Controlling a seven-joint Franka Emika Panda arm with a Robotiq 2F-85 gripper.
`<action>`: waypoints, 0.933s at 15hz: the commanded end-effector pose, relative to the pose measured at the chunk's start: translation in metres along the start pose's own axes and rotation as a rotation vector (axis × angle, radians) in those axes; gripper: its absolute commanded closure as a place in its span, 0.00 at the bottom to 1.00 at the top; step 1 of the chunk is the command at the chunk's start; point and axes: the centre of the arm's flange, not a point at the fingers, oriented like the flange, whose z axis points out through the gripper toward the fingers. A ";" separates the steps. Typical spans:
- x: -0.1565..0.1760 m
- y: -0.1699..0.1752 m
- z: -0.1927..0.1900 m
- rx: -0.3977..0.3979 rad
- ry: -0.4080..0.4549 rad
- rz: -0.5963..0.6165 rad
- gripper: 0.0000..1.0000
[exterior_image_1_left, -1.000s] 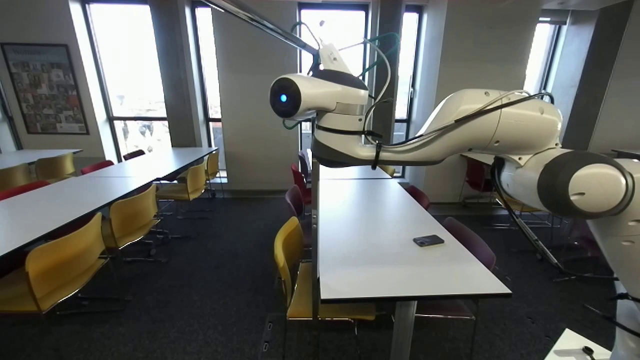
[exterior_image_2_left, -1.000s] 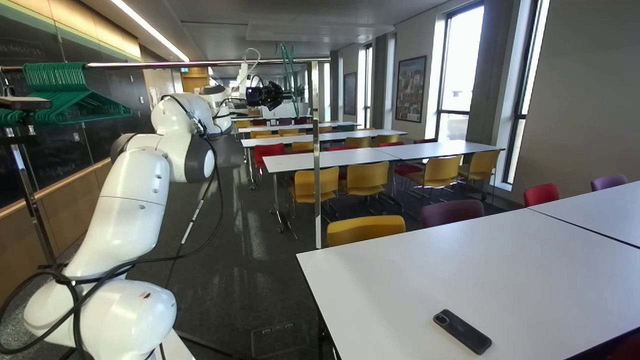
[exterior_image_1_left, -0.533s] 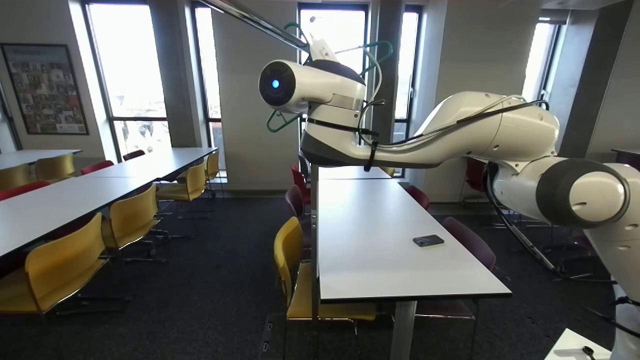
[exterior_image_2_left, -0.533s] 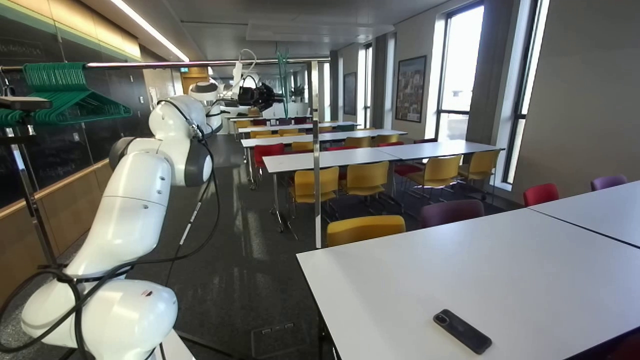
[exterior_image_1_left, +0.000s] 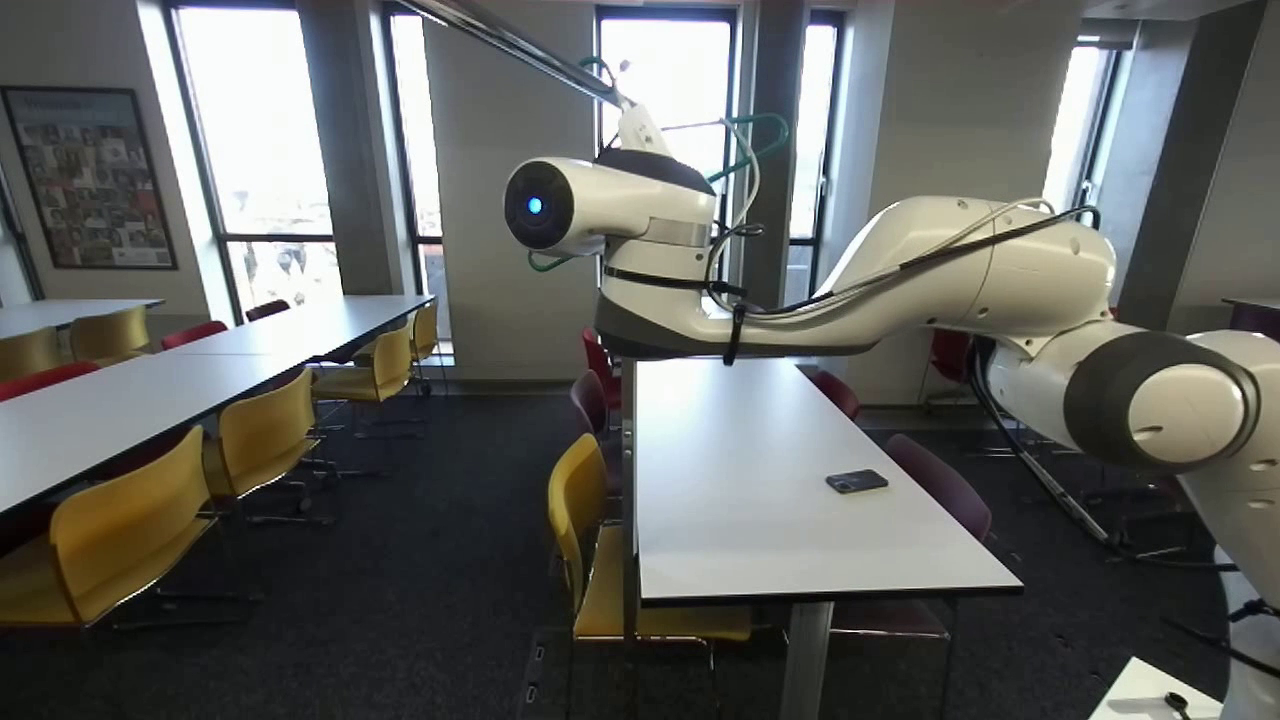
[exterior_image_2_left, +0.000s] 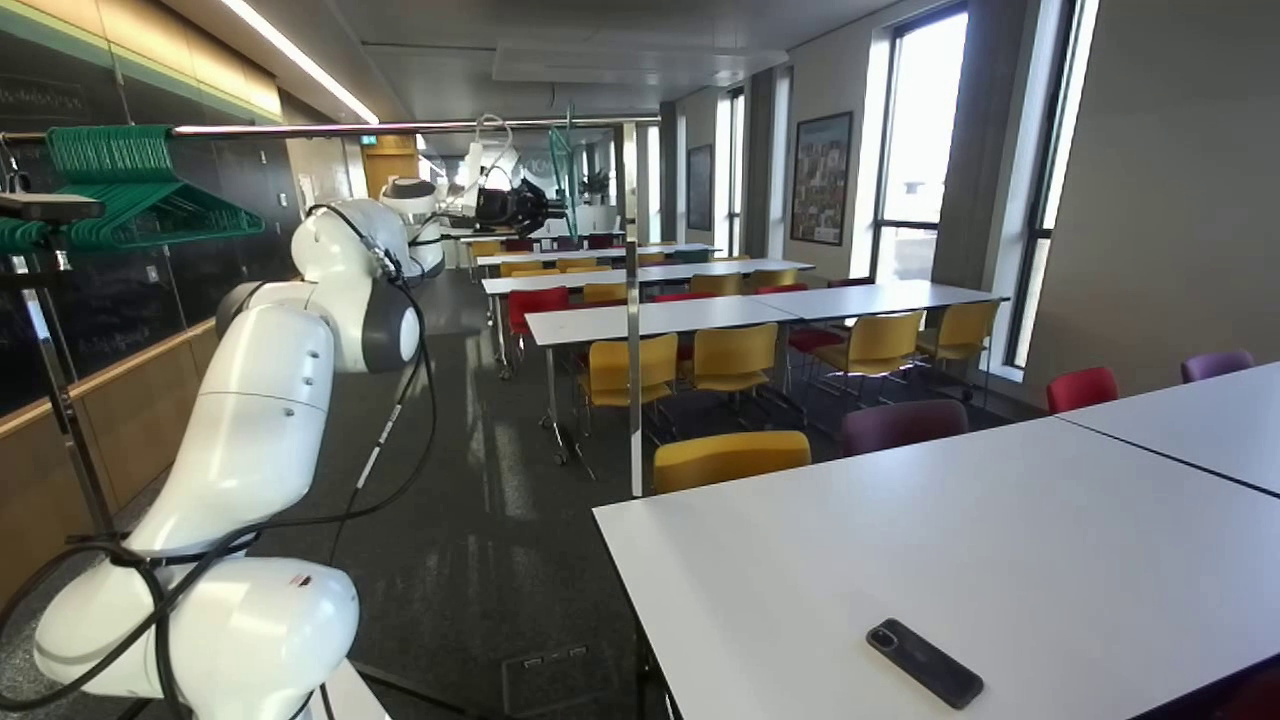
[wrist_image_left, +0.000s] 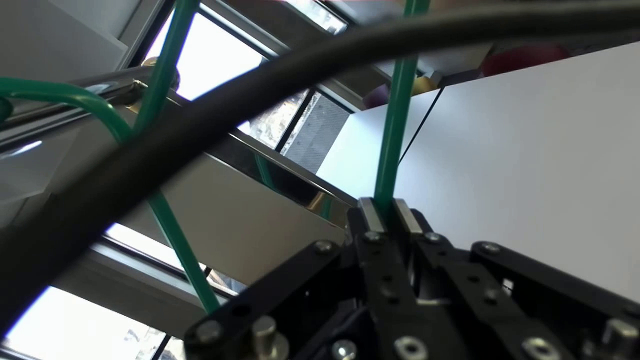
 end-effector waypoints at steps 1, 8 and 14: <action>0.003 -0.018 -0.007 -0.021 0.013 -0.018 0.97; 0.026 -0.047 -0.009 -0.010 0.012 0.023 0.97; 0.029 -0.062 -0.021 0.068 0.096 0.213 0.40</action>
